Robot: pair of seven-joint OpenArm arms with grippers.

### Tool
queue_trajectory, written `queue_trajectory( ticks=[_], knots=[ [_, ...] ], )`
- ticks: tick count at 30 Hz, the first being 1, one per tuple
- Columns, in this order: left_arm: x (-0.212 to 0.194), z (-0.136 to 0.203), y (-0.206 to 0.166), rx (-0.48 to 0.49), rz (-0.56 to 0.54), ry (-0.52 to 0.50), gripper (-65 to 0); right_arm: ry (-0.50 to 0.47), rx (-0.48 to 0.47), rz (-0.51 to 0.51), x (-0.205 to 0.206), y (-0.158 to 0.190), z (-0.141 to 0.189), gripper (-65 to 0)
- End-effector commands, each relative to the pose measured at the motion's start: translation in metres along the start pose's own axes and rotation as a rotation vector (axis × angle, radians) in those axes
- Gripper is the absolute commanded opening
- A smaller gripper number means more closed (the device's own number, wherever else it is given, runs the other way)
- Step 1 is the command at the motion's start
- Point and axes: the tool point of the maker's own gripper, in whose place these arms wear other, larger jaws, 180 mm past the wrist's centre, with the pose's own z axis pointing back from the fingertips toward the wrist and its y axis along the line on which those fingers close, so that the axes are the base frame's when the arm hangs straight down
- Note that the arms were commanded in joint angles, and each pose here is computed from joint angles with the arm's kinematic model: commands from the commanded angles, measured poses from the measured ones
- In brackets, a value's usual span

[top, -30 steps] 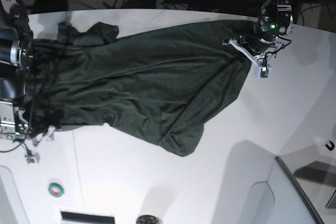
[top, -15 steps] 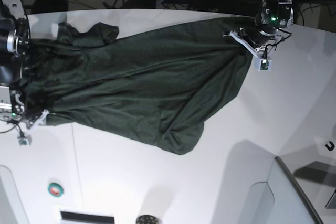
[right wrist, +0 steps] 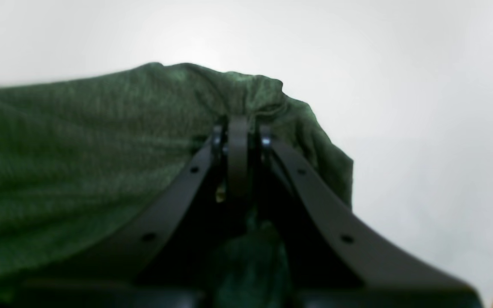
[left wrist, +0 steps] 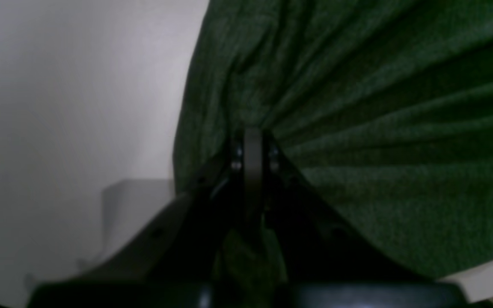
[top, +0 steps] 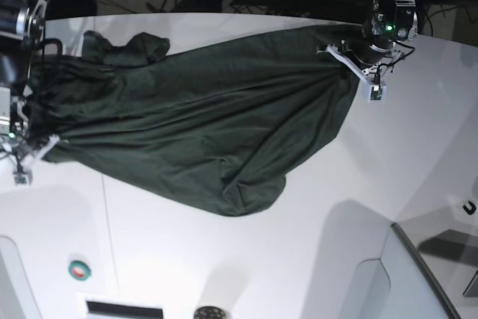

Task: Layout the t-shirt on the table in an organized manner, then fold the t-shirt properly
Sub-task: 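Gather the shirt end with the right gripper while the left holds its edge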

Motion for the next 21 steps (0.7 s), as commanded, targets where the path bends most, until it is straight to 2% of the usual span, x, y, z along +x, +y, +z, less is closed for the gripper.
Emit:
queue_trajectory(
  ticks=[1,5,13,17,21],
  knots=[
    [0.013,0.004,0.001,0.001,-0.015,-0.039,-65.0,0.000,-0.003,0.019,0.010,-0.004,0.008,-65.0],
    [0.023,0.007,-0.004,-0.007,-0.018,-0.066,-65.0,-0.050,0.048,0.082,0.021,0.014,0.042,-65.0],
    [0.028,0.008,-0.005,-0.011,-0.018,-0.079,-65.0,-0.098,0.043,0.214,0.017,0.044,0.120,-65.0],
    [0.028,0.008,-0.005,-0.011,-0.018,-0.079,-65.0,-0.049,0.026,0.242,-0.014,0.055,0.152,-64.8],
    [0.028,0.008,-0.005,-0.009,-0.017,-0.079,-65.0,0.021,0.073,0.239,-0.058,0.075,0.160,-64.8]
  ],
)
